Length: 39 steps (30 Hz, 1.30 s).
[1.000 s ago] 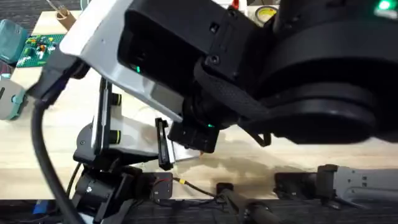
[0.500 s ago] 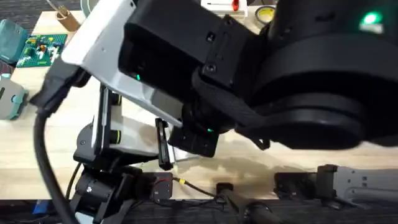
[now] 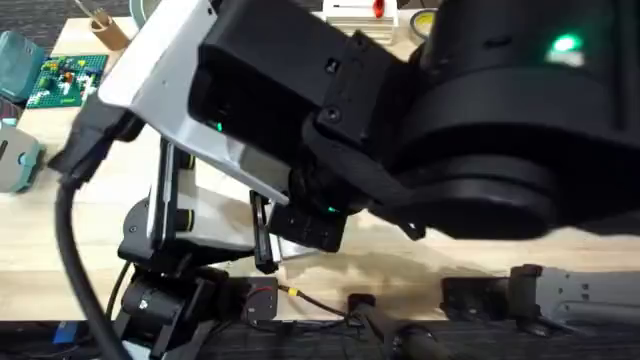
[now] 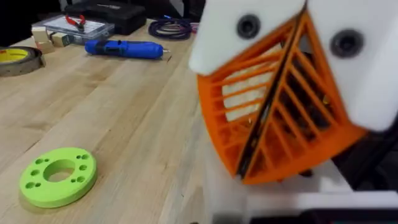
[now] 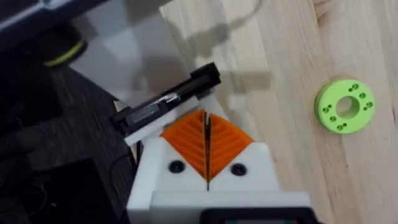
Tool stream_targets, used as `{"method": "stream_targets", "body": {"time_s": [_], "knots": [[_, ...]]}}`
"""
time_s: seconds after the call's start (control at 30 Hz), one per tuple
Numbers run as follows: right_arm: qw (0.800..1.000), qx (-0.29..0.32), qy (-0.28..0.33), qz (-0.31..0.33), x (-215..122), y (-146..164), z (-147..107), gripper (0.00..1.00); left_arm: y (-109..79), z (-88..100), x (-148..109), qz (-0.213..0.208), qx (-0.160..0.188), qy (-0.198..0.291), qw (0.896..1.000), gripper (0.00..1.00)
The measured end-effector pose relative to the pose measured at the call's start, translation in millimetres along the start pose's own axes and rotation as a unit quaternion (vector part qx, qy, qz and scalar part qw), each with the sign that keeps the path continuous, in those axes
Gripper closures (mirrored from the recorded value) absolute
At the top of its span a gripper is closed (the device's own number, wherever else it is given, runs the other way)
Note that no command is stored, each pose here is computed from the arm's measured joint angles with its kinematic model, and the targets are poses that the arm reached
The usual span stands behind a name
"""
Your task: Pick up the gripper from the table and insert it into the empty holder that is missing its gripper. Then pick up a screw, insert it into the mounting hole, and use the screwdriver to tighten it. Finally, clean up the table by picking up the vegetable and placing it into the bucket.
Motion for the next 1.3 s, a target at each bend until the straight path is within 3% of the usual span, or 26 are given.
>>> {"method": "stream_targets", "body": {"time_s": [0.4, 0.47, 0.57, 0.67, 0.8, 1.03, 1.3], "knots": [[1.0, 0.011, 0.008, -0.002, 6, 0, 0, 0.99, 0.1, 0.0, 0, 0.0, 0.0, 0.0, 1.0, 0.997], [1.0, 0.018, 0.009, -0.002, 6, 0, 0, 0.848, 0.2, 0.0, 0, 0.001, 0.0, 0.0, 1.0, 0.997], [1.0, 0.029, 0.005, -0.007, 5, -2, 1, 0.446, -0.2, -0.1, 0, -0.001, 0.0, 0.0, 1.0, 0.997], [0.999, 0.045, 0.005, -0.013, 3, -7, 0, 0.251, -0.5, -0.1, 0, -0.002, 0.003, 0.0, 1.0, 0.997], [0.998, 0.059, -0.001, -0.017, 0, -12, 1, 0.103, -0.4, -0.1, 0, -0.002, 0.003, 0.0, 1.0, 0.997], [0.995, 0.096, -0.035, -0.008, -15, -21, 6, 0.09, -0.2, -0.1, 0, -0.001, 0.003, 0.0, 1.0, 0.997], [0.972, 0.226, -0.056, -0.039, -25, -68, 8, 0.087, -0.1, -0.1, 0, 0.0, 0.003, 0.0, 1.0, 0.997]]}}
Point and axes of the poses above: each hand's point on the last joint's axis, 136 mm out from that joint toward the fingers, its own x axis out along the fingers, its own y axis along the line the jaws close on, z = x × y, the point moved 7 cm from there along -x, back along the fingers, and after that the axes turned 13 degrees about x, right-handed, at the moved point
